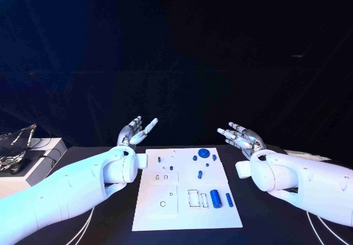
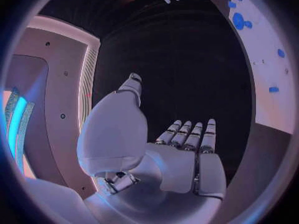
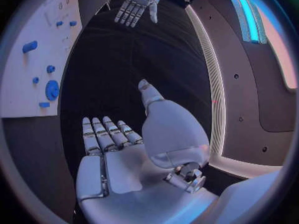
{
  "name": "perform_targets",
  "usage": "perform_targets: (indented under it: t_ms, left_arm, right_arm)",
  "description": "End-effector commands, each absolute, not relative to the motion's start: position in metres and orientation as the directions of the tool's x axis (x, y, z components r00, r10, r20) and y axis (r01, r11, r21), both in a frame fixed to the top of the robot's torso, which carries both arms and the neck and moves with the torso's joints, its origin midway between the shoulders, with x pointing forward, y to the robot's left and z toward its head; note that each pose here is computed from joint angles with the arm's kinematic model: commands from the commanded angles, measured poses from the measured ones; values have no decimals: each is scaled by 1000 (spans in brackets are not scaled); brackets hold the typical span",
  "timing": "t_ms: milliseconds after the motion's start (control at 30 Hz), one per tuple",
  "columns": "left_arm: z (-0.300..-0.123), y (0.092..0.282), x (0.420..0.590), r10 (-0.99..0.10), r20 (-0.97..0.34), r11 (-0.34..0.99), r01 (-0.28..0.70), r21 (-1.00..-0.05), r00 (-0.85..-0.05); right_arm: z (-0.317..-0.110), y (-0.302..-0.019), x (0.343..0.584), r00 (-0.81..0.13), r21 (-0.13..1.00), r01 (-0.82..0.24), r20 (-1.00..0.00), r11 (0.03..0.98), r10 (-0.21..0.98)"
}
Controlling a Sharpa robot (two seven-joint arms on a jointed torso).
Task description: Assemble the parts on the task board
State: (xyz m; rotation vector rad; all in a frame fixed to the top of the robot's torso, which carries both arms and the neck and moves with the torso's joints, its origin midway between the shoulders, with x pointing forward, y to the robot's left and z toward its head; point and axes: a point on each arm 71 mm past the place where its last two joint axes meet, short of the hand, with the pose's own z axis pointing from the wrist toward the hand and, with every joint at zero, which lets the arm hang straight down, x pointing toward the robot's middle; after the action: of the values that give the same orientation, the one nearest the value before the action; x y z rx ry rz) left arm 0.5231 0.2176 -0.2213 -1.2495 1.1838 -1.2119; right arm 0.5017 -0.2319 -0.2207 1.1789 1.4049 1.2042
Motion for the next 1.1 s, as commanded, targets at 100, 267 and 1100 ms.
perform_targets:
  t_ms: [100, 267, 1100]
  left_arm:
    - [-222, 210, 524, -998, 18, -17, -19, -1000, -67]
    - [-226, 215, 519, -994, 34, -35, 2, -999, -101]
    - [-192, 211, 472, -906, 20, -38, 34, -999, -423]
  right_arm:
    - [-223, -228, 504, -286, 983, 160, -35, 84, 957]
    - [-215, -244, 516, -315, 934, -80, -356, 349, 880]
    - [-181, -222, 536, -136, 347, -427, -938, 835, 320]
